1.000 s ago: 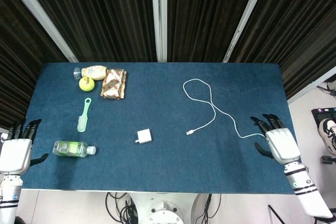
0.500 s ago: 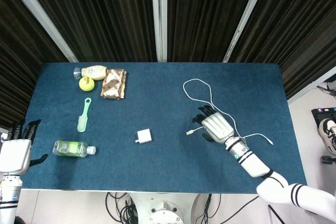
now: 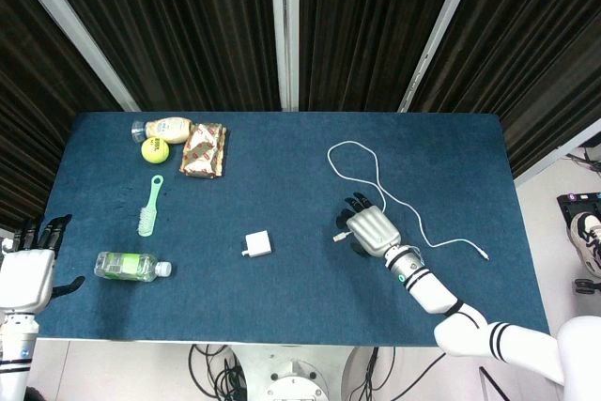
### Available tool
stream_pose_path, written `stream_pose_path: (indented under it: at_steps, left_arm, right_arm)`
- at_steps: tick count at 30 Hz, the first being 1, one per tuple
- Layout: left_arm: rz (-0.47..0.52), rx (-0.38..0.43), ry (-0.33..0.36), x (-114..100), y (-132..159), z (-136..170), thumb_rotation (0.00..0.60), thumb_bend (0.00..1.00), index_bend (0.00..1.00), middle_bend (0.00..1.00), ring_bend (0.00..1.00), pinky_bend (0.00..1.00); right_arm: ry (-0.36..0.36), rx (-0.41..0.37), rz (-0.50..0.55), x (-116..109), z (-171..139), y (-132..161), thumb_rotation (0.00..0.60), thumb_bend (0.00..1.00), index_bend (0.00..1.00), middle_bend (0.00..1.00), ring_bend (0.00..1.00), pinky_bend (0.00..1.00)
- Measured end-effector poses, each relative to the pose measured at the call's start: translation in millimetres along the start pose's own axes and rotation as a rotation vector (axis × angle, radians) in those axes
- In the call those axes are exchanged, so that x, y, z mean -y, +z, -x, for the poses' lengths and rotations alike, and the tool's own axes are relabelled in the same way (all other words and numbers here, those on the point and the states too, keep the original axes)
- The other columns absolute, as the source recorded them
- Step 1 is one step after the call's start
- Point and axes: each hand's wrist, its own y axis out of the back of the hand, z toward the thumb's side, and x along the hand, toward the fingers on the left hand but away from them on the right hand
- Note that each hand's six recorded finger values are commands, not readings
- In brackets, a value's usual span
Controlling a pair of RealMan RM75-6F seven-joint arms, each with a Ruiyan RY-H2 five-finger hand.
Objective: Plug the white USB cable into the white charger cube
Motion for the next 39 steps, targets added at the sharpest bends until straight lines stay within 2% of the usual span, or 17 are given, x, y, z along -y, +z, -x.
stream_pose_path:
  at_steps: [8,20,35,39]
  left_arm:
    - [0.004,0.005,-0.005,1.4,1.0,-0.2,0.600,0.05,0.08,0.12,0.01,0.00]
    - [0.015,0.007,-0.013,3.6,-0.1,0.0,0.600,0.06,0.08,0.12,0.01,0.00]
    - [0.029,0.010,-0.020,6.4,-3.4,0.1,0.600,0.05,0.09,0.12,0.01,0.00]
    - [0.034,0.010,-0.021,6.7,-4.6,-0.4,0.600,0.06,0.08,0.12,0.01,0.00]
  right_arm:
    - [-0.042,0.016,-0.012,4.4,0.7,3.6,0.600,0.30,0.44,0.30,0.09,0.03]
    - [-0.078,0.033,-0.002,11.0,4.9,7.5,0.600,0.31,0.48,0.31,0.09,0.02]
    - [-0.082,0.039,0.000,14.9,6.6,11.9,0.600,0.33,0.52,0.33,0.10,0.02]
    - [-0.080,0.040,-0.001,15.7,6.4,12.8,0.600,0.38,0.53,0.33,0.10,0.02]
